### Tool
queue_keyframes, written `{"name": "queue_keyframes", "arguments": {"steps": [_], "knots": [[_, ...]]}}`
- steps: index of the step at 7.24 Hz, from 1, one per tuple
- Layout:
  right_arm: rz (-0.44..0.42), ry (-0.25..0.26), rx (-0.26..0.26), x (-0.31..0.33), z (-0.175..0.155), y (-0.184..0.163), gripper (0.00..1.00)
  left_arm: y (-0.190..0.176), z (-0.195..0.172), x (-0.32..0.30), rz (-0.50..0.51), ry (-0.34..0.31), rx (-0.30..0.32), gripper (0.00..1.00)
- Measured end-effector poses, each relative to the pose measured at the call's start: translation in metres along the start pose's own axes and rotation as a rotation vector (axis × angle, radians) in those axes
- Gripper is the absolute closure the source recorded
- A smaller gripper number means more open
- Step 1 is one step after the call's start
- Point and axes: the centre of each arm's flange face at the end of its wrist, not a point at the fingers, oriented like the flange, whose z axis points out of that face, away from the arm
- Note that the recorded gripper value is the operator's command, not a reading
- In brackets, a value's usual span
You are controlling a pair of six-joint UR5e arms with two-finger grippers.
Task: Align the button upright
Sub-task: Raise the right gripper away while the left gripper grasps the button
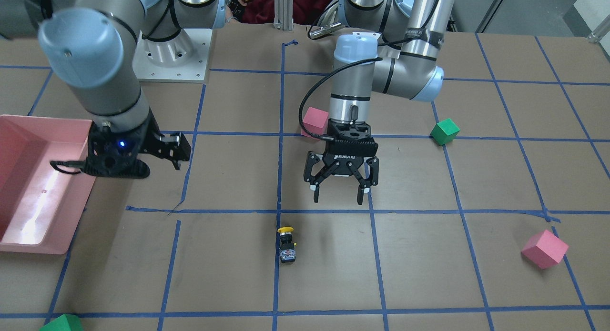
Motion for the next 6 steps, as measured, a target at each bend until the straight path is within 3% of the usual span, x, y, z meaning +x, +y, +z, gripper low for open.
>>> {"name": "queue_keyframes", "arguments": {"steps": [3, 6], "knots": [[0.003, -0.007, 0.018, 0.008, -0.047, 0.031, 0.00, 0.008, 0.046, 0.048, -0.019, -0.022, 0.010, 0.00], [0.006, -0.010, 0.005, 0.016, -0.052, 0.032, 0.00, 0.024, 0.083, 0.069, -0.020, -0.026, 0.031, 0.00]]}}
